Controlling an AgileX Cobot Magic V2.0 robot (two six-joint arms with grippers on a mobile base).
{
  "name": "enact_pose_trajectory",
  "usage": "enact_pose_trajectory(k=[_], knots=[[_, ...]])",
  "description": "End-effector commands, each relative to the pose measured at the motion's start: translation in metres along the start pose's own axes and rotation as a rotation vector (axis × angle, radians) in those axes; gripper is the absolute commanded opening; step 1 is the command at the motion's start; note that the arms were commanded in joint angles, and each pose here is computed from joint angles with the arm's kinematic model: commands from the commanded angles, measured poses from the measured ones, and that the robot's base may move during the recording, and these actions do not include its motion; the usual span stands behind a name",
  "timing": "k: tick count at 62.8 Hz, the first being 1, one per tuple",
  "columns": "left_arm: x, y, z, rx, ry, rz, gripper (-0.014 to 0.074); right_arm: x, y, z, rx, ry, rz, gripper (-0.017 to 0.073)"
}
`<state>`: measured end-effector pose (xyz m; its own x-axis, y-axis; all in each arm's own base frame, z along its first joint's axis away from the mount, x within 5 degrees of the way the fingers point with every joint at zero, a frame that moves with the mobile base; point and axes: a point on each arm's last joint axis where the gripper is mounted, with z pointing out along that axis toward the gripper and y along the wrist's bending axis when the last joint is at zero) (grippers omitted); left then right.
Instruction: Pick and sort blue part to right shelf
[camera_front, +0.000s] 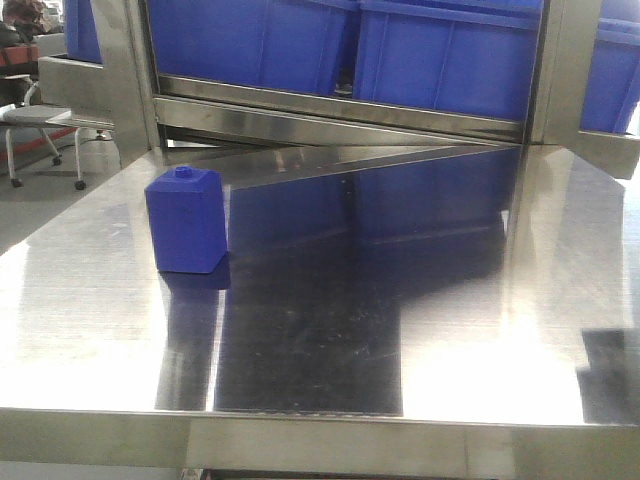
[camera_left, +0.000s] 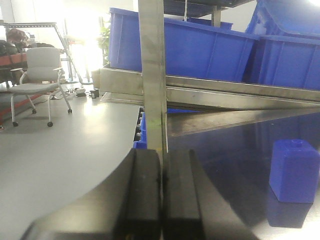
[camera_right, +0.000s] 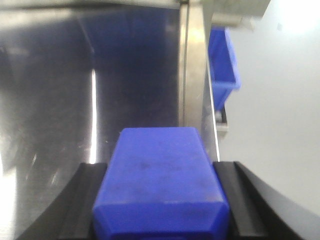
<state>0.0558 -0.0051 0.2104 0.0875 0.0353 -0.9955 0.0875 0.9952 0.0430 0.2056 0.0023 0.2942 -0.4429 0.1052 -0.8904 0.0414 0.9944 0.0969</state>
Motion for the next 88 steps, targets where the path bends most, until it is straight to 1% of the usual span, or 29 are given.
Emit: enact_pose_trajectory(k=[1,9,12,18,19,23,31,41,88], knots=[[-0.002,0.0,-0.002,-0.004,-0.083,-0.015,0.0123,-0.012,0.0,-0.021,-0.015,-0.2,-0.03,0.0412],[-0.002,0.0,-0.002,-0.004,-0.083,-0.015,0.0123,0.003,-0.001,-0.044,-0.028,-0.303,-0.036,0.0412],[-0.002,0.0,-0.002,-0.004,-0.083,-0.015,0.0123,0.008,-0.002,-0.052,-0.029,-0.334,-0.051,0.0412],[-0.002,0.0,-0.002,-0.004,-0.083,-0.015,0.0123,0.017,-0.002,-0.069,-0.023,-0.388,-0.116,0.0412],[-0.002,0.0,-0.002,-0.004,-0.083,-0.015,0.0123,0.019,-0.003,-0.073,-0.019,-0.398,-0.134,0.0412],[-0.002,0.0,-0.002,-0.004,-0.083,-0.015,0.0123,0.023,-0.003,-0.084,-0.014,-0.439,-0.165,0.0412],[-0.002,0.0,-0.002,-0.004,-0.083,-0.015,0.0123,0.028,-0.004,-0.098,-0.015,-0.498,-0.164,0.0412],[-0.002,0.0,-0.002,-0.004,-0.083,-0.015,0.0123,0.03,-0.004,-0.106,-0.016,-0.531,-0.163,0.0412],[-0.002,0.0,-0.002,-0.004,-0.083,-0.015,0.0123,0.031,-0.004,-0.106,-0.014,-0.524,-0.163,0.0412]])
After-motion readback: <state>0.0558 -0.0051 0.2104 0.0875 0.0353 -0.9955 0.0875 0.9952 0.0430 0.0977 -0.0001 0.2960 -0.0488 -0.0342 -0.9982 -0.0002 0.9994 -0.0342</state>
